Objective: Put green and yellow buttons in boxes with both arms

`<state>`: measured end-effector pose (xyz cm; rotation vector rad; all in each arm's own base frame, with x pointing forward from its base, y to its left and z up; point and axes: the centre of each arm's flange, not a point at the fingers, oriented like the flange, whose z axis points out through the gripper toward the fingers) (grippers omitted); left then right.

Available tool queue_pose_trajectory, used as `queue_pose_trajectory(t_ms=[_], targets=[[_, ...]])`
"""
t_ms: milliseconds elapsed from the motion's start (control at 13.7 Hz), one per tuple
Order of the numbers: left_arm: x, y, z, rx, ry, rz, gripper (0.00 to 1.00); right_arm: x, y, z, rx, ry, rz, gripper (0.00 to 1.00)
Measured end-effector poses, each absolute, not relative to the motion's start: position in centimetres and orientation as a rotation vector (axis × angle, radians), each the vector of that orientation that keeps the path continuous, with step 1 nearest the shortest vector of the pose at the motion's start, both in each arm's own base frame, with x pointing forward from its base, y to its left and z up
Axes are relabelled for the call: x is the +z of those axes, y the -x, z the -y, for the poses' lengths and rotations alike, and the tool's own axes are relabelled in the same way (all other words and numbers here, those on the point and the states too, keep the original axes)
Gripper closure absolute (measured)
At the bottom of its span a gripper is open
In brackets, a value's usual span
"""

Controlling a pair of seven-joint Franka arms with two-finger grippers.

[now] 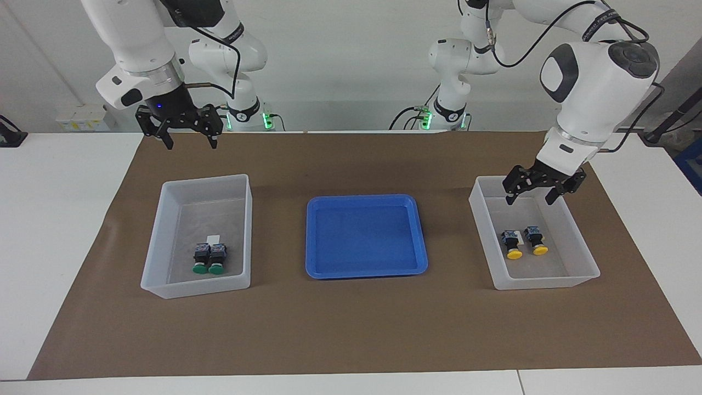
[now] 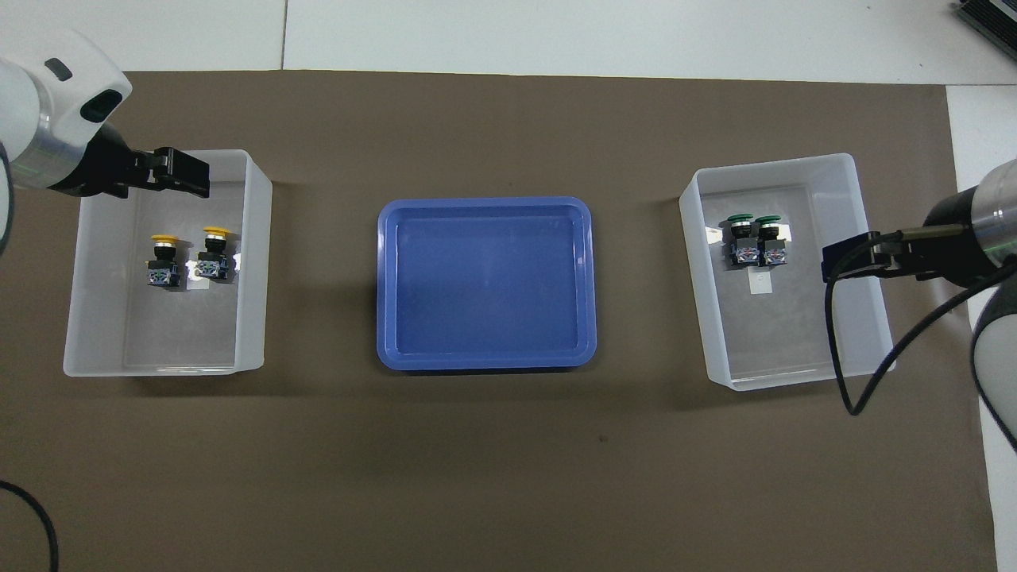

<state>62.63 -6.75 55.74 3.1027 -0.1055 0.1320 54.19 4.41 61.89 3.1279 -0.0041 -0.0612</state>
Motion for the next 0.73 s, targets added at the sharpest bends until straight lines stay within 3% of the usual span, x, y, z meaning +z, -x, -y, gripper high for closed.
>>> queue_pose_trajectory(t_ms=[732], targets=[[55.75, -62.69, 6.24, 0.135, -3.103, 0.093, 0.00, 61.32, -54.74, -4.24, -0.019, -3.100, -0.001, 0.00]])
